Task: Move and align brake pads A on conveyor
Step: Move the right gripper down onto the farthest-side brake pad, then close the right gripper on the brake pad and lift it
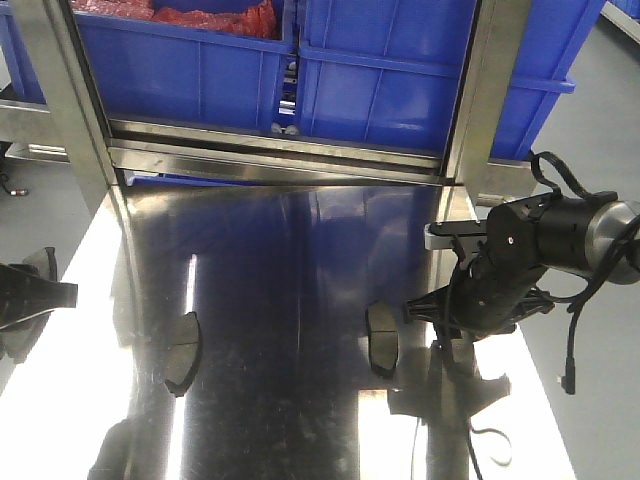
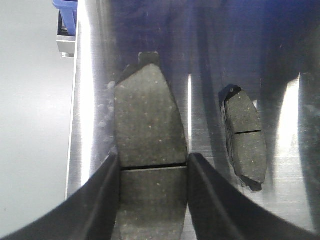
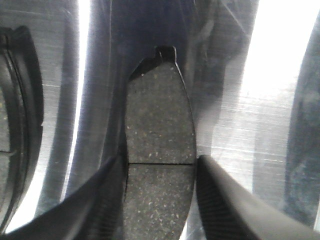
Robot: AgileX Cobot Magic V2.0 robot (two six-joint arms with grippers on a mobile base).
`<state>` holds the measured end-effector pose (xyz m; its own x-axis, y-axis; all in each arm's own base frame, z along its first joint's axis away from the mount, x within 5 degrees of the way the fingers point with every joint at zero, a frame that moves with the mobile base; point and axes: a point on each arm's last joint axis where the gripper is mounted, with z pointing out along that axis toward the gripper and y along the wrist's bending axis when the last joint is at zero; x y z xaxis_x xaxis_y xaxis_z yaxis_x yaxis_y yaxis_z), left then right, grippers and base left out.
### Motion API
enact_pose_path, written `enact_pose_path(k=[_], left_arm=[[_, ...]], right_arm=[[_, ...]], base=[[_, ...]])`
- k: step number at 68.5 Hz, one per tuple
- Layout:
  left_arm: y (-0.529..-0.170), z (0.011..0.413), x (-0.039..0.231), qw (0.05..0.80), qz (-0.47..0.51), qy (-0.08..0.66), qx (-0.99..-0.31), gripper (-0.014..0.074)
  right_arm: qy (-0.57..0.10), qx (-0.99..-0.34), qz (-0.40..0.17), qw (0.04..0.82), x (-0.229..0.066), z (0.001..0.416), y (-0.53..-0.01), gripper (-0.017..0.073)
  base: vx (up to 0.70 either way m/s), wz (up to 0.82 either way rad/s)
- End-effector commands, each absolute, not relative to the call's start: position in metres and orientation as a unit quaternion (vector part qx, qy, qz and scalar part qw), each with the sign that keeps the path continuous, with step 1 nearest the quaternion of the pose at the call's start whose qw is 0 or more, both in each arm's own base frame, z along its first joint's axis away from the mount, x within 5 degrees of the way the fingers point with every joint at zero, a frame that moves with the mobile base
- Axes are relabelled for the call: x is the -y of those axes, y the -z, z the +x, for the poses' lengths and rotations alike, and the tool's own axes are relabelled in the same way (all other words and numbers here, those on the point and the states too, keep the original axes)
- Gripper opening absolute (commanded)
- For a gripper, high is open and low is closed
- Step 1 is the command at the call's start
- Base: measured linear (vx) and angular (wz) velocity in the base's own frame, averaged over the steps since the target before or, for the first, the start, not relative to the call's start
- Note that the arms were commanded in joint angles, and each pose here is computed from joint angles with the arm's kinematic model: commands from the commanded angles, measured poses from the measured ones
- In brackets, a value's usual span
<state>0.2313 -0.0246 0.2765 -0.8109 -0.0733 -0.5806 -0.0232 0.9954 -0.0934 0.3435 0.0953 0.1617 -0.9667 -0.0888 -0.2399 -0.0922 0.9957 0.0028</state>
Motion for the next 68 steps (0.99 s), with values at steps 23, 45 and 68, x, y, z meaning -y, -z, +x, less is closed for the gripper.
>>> enact_pose_path(k=[23, 45, 68], left_arm=[[-0.294, 0.234, 0.026, 0.358, -0.027, 0.051, -0.932, 0.0076], [-0.294, 0.234, 0.026, 0.358, -0.027, 0.051, -0.932, 0.0076], [-0.294, 0.234, 0.026, 0.358, -0.027, 0.051, -0.932, 0.0076]], right_arm=[[-0.012, -0.985, -0.053, 0.161, -0.095, 0.349, -0.184, 0.0112], [-0.022, -0.978, -0.052, 0.202, -0.095, 0.346, -0.206, 0.0094], [-0.049, -0.953, -0.044, 0.295, -0.085, 0.312, -0.241, 0.0094]], base=[[0.0, 0.0], [0.0, 0.0], [0.0, 0.0]])
